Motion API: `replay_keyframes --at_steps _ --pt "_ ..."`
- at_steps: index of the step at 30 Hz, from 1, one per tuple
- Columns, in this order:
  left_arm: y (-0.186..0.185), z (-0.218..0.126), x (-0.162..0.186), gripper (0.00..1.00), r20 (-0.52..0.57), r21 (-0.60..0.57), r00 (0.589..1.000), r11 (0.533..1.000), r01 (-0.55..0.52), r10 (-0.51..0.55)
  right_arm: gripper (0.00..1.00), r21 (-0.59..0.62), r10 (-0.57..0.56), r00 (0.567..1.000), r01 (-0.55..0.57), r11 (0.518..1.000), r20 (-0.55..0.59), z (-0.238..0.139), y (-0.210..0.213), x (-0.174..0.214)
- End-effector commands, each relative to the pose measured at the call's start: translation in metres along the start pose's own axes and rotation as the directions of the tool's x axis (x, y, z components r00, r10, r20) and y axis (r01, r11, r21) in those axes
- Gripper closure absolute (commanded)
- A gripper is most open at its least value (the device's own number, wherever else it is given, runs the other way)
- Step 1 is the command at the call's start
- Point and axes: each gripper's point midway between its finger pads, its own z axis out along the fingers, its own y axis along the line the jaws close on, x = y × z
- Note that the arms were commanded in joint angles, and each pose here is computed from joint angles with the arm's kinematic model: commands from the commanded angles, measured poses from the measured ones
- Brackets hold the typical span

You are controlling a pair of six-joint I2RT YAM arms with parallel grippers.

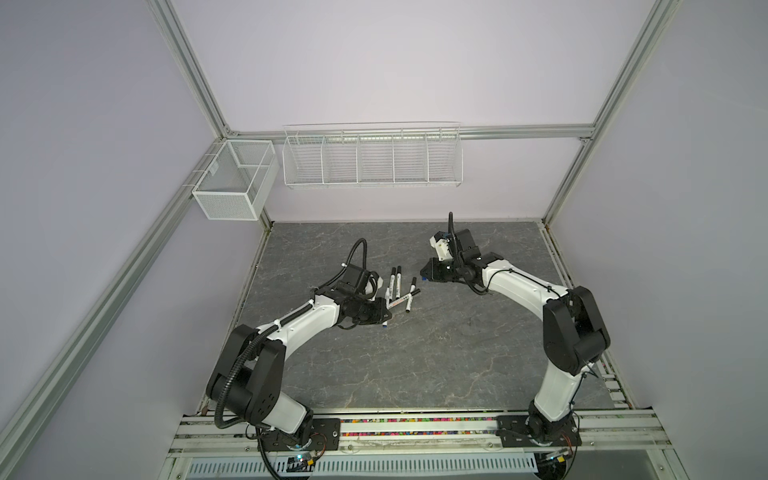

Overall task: Insert the pens into the pen caps
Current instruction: 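Carry the blue cap above the marker tip with right gripper while left gripper advances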

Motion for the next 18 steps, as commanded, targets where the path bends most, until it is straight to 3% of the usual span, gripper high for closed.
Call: replay_keyframes --at_steps 1,10,14,18 --pt "-0.027 -0.007 -0.014 1.0 0.048 0.094 0.99 0.986 -0.135 0.131 0.85 -0.256 0.047 0.999 -0.039 0.966 0.026 0.006 0.047 -0.016" --pt "-0.043 -0.013 -0.022 1.0 0.097 0.103 0.981 0.978 -0.179 0.169 0.84 -0.39 -0.088 0.994 0.054 0.919 -0.071 0.008 0.081 -0.001" --pt "-0.043 -0.016 -0.029 1.0 0.128 0.087 0.977 0.98 -0.182 0.17 0.84 -0.392 -0.125 0.98 0.056 0.918 -0.152 0.012 0.08 0.012" --pt "-0.044 -0.018 -0.033 1.0 0.147 0.078 0.974 0.98 -0.183 0.17 0.84 -0.369 -0.126 0.978 0.057 0.928 -0.164 0.013 0.073 0.017"
